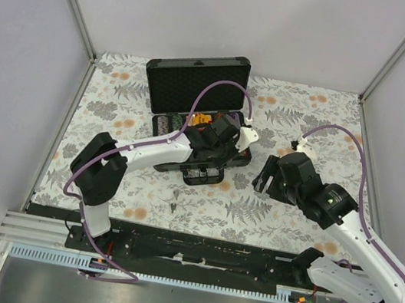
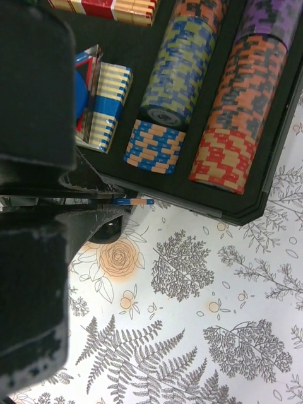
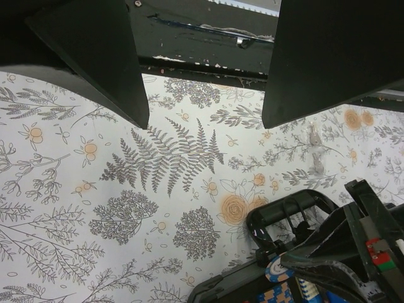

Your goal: Pack up texas hold em set

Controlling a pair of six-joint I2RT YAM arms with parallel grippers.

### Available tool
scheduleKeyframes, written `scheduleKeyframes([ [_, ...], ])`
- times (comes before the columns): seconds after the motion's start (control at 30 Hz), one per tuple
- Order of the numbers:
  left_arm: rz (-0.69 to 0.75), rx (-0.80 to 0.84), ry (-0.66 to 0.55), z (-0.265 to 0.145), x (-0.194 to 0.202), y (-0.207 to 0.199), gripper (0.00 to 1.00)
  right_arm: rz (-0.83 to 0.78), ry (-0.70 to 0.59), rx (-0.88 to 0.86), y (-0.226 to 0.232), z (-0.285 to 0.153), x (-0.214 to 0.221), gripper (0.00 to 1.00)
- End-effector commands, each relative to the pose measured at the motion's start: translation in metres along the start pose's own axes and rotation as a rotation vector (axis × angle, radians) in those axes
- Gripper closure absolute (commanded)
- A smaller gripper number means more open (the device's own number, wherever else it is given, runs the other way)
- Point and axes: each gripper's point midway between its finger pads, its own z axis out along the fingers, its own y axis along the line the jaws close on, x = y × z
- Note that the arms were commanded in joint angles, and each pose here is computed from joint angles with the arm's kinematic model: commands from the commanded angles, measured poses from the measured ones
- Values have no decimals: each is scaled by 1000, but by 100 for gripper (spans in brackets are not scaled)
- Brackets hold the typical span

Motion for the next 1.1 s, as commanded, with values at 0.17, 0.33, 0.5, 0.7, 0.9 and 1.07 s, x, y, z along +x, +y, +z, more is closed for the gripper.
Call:
scheduleKeyframes([
  [0.17, 48, -61, -60, 1, -22, 18, 98, 44, -77, -40, 8, -11, -18, 20],
  [0.33, 55, -169, -37, 14, -19, 39, 98, 39, -61, -31, 8, -7, -16, 21],
  [0.5, 46, -237, -63, 17, -22, 50, 98, 33, -53, -29, 8, -4, -14, 21],
  [0.7, 54, -285, -89, 21, -27, 59, 98, 27, -22, -34, 11, 3, -8, 21],
  [0.9, 82, -299, -42, 25, -15, 62, 96, 29, -5, -44, 15, 6, -6, 20],
  [1.07, 98, -309, -5, 22, -4, 63, 82, 28, -2, -46, 16, 8, -5, 20],
])
